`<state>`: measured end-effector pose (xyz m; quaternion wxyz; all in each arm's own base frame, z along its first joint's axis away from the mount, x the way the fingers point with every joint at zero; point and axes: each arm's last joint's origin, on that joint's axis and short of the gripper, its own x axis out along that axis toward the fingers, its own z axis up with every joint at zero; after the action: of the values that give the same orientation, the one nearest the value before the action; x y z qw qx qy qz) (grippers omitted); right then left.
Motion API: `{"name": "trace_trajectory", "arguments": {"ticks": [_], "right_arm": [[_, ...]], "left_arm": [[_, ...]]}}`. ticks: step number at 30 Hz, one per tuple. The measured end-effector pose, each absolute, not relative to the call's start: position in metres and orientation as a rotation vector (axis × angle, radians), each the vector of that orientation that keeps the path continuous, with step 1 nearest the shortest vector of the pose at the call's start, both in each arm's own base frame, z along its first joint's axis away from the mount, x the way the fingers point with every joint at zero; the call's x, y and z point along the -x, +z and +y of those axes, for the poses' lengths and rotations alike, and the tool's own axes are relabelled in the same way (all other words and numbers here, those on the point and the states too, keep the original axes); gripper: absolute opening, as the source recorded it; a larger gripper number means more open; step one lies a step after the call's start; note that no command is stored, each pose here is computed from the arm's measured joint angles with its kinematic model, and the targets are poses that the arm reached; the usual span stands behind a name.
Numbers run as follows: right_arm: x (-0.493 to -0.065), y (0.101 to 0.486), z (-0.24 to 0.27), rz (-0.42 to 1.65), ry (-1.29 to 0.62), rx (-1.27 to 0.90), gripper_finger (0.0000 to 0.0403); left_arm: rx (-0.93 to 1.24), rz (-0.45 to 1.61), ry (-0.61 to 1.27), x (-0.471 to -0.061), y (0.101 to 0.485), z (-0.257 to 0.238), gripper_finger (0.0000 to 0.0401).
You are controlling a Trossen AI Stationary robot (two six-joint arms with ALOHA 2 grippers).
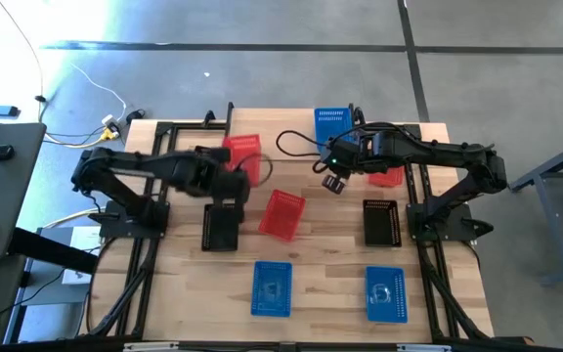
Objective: Stack baskets on shelf by color
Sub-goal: Put the bottom red bin on the shelf
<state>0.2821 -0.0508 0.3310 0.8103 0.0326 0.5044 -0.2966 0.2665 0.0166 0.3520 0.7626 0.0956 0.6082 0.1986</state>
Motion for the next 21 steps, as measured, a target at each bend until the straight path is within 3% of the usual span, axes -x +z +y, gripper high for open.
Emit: {"name": "trace_trajectory", "arguments": {"ticks": [11, 21], "right_arm": [[-0.282, 0.331, -0.049, 1.047, -0.679, -0.15, 0.0069], [-0.282, 0.331, -0.049, 1.034, -0.701, -0.186, 0.0069]], "left_arm": [[-0.267, 1.322, 0.463, -0.262, 0.355, 0.098, 0.0003], [-0.233, 1.36, 0.418, -0.254, 0.348, 0.136, 0.0003]]}}
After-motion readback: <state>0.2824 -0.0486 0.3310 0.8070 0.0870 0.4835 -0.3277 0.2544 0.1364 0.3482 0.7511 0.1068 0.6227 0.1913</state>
